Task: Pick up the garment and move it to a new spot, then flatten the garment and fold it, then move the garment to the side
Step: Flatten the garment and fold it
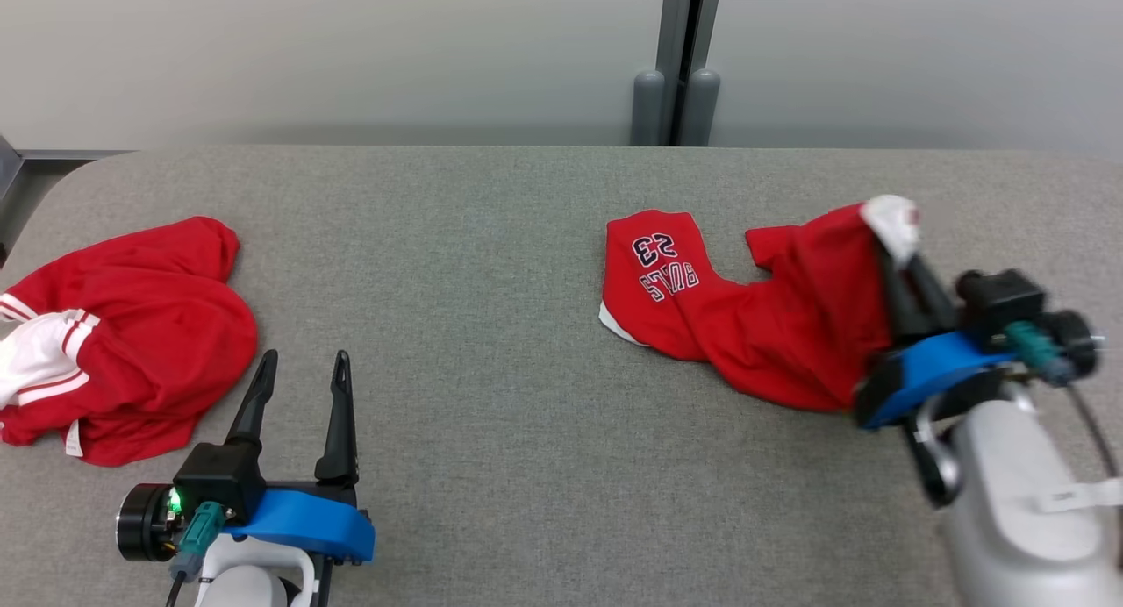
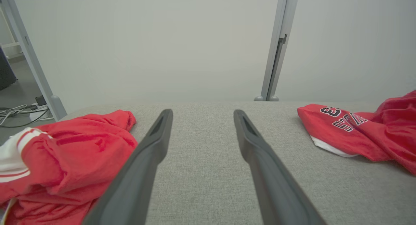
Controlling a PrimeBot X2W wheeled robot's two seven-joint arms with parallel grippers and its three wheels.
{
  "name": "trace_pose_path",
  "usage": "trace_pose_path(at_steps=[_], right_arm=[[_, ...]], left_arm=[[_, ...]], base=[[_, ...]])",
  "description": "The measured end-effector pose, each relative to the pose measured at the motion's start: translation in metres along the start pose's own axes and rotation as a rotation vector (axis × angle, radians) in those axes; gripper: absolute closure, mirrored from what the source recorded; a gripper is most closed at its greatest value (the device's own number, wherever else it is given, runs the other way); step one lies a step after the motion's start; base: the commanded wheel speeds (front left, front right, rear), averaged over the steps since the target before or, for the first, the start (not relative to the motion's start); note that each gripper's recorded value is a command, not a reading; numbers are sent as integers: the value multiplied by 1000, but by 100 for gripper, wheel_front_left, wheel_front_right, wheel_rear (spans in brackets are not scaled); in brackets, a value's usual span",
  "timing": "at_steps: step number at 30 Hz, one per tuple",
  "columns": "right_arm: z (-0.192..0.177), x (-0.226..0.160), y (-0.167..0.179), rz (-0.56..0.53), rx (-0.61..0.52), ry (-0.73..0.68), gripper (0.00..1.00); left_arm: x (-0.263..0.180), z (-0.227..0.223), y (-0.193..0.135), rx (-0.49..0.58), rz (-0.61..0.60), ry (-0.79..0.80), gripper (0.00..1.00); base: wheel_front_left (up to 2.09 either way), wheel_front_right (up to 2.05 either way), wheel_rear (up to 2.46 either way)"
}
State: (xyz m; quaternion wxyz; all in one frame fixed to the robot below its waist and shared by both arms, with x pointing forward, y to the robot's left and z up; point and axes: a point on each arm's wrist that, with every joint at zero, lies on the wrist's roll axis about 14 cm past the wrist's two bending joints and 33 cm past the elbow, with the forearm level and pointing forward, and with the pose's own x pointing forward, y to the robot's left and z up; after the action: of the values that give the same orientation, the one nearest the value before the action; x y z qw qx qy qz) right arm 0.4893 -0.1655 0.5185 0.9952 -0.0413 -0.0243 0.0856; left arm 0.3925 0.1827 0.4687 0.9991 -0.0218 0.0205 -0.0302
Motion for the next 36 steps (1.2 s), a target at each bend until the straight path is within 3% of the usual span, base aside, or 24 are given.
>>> trace_pose_path(at_steps=[8,13,21,28,29,30,36], right_arm=[[7,-3,137,348,18,-24,100],[-7,-23,192,508,36,18,100],[-45,-78,218,591,63,128,100],[-90,-140,202,584,40,264,100],[-93,-146,200,576,47,274,76],[-92,-149,199,565,60,273,0],[-65,-149,190,516,92,185,0]], left_arm=[[-6,1,8,-6,28,-2,0],[-11,2,15,-10,51,-5,0],[-16,-5,10,-25,43,13,0],[-17,-5,-1,-30,12,11,0],[-17,-4,-3,-30,5,10,0],[-17,-4,-4,-31,2,9,0],[-17,-5,-12,-35,-20,13,0]], base=[[0,0,0],[0,0,0],[0,0,0],[0,0,0],[0,0,0],[0,0,0],[0,0,0]])
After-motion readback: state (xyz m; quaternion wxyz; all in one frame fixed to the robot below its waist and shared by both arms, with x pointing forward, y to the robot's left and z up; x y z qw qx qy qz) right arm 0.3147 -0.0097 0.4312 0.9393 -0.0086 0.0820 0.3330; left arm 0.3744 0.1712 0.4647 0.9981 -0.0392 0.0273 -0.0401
